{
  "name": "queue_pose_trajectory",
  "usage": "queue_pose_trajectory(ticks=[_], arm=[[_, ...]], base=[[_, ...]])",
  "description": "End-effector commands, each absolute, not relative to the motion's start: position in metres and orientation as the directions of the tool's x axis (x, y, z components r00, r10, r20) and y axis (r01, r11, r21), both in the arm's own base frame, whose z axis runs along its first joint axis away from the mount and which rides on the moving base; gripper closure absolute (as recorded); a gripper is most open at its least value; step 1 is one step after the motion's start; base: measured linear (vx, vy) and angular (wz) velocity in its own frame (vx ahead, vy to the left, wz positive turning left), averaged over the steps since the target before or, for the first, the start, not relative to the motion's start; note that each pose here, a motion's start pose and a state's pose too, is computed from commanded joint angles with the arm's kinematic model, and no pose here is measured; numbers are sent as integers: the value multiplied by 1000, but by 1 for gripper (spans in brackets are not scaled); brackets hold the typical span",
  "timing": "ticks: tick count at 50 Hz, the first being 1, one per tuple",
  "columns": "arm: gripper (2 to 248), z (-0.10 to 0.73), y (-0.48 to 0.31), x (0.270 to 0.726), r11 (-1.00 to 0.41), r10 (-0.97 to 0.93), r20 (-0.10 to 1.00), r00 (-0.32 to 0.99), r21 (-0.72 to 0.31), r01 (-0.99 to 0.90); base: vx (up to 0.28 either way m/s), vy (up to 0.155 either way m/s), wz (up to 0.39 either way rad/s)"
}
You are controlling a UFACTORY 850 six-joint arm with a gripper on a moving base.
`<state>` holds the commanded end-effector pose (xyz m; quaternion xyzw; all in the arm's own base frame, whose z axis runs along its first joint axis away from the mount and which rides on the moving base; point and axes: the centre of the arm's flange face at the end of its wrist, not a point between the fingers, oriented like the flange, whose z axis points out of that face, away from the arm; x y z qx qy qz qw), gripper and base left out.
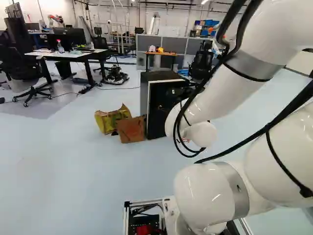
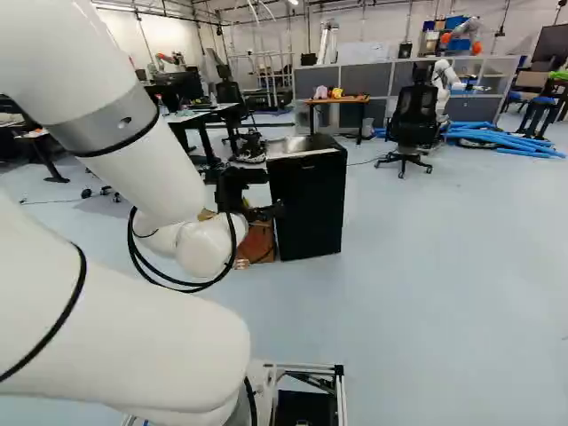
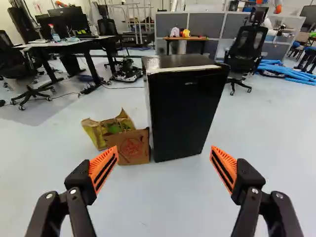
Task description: Grab a drink from the fridge
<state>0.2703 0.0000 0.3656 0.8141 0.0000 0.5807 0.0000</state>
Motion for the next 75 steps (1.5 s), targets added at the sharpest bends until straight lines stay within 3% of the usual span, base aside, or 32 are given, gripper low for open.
queue_pose_trajectory(ticks=[39, 75], arm=[[3, 366, 0, 270, -1000, 0, 946, 326, 0, 0], [3, 366, 0, 270, -1000, 0, 946, 326, 0, 0]], base=[[85, -9, 131], [88, 3, 16]])
